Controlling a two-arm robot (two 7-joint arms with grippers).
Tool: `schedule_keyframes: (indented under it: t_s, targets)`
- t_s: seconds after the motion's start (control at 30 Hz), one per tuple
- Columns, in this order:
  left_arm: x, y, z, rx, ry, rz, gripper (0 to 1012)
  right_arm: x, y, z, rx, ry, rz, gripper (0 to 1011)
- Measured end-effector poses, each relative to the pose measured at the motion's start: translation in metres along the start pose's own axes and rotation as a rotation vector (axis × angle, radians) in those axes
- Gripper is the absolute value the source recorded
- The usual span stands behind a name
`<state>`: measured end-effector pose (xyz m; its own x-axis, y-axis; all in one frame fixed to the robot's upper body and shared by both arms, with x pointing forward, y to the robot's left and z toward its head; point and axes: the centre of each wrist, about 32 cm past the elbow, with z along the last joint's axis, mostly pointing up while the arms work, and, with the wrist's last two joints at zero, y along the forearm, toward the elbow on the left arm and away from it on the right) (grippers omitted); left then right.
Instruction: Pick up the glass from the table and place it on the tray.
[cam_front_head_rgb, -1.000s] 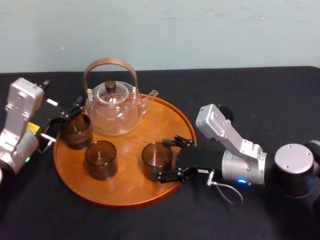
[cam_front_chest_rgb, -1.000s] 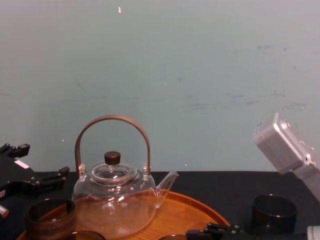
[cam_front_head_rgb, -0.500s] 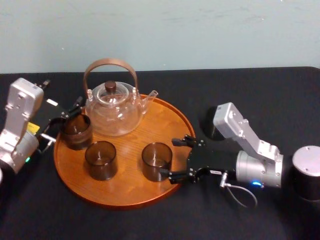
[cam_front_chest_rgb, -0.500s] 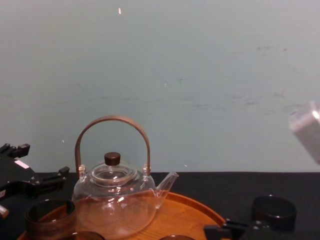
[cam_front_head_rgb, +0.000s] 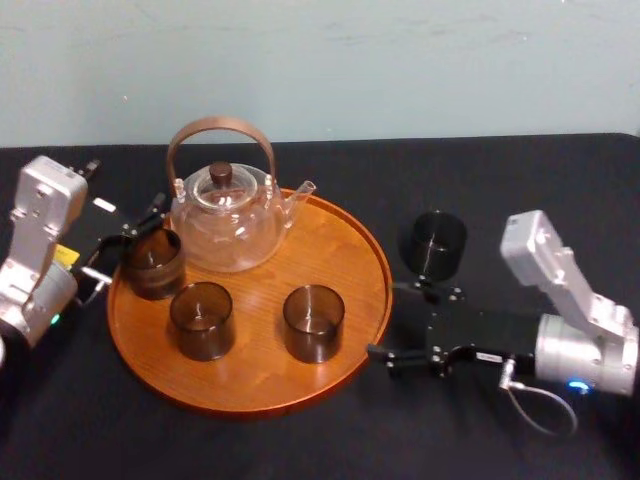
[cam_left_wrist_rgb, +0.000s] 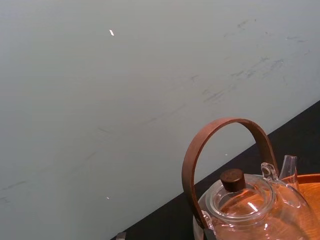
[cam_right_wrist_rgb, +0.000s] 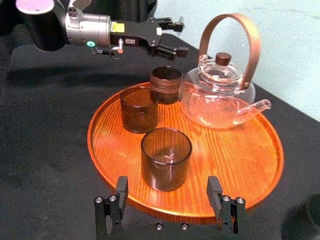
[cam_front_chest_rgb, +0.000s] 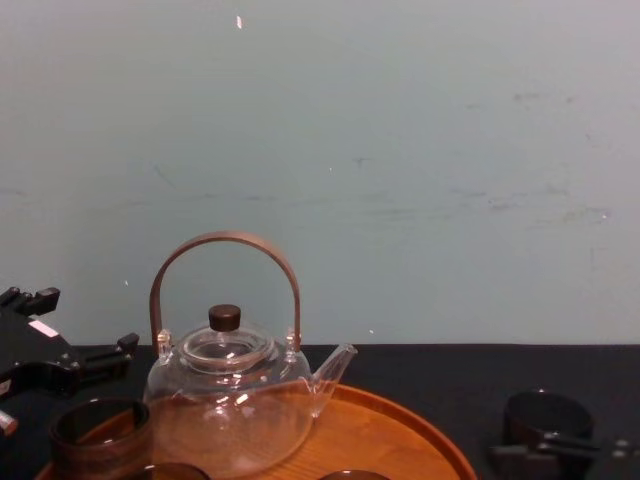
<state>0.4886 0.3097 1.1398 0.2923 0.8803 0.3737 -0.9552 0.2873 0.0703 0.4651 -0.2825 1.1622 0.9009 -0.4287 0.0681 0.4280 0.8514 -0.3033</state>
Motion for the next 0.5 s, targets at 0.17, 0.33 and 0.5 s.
schedule_keyframes:
  t_s: [0.17, 0.33, 0.5]
  targets:
    - [0.0000, 0.000, 0.000, 0.000, 0.000, 0.000, 1001, -0.0010, -0.021, 0.001, 0.008, 0.003, -0.033, 1002]
    - [0.0000, 0.000, 0.000, 0.000, 0.000, 0.000, 1001, 0.0008, -0.036, 0.000, 0.008, 0.013, -0.100, 1002]
    - [0.0000, 0.000, 0.000, 0.000, 0.000, 0.000, 1001, 0.0056, -0.050, -0.001, 0.005, 0.033, -0.200, 1002]
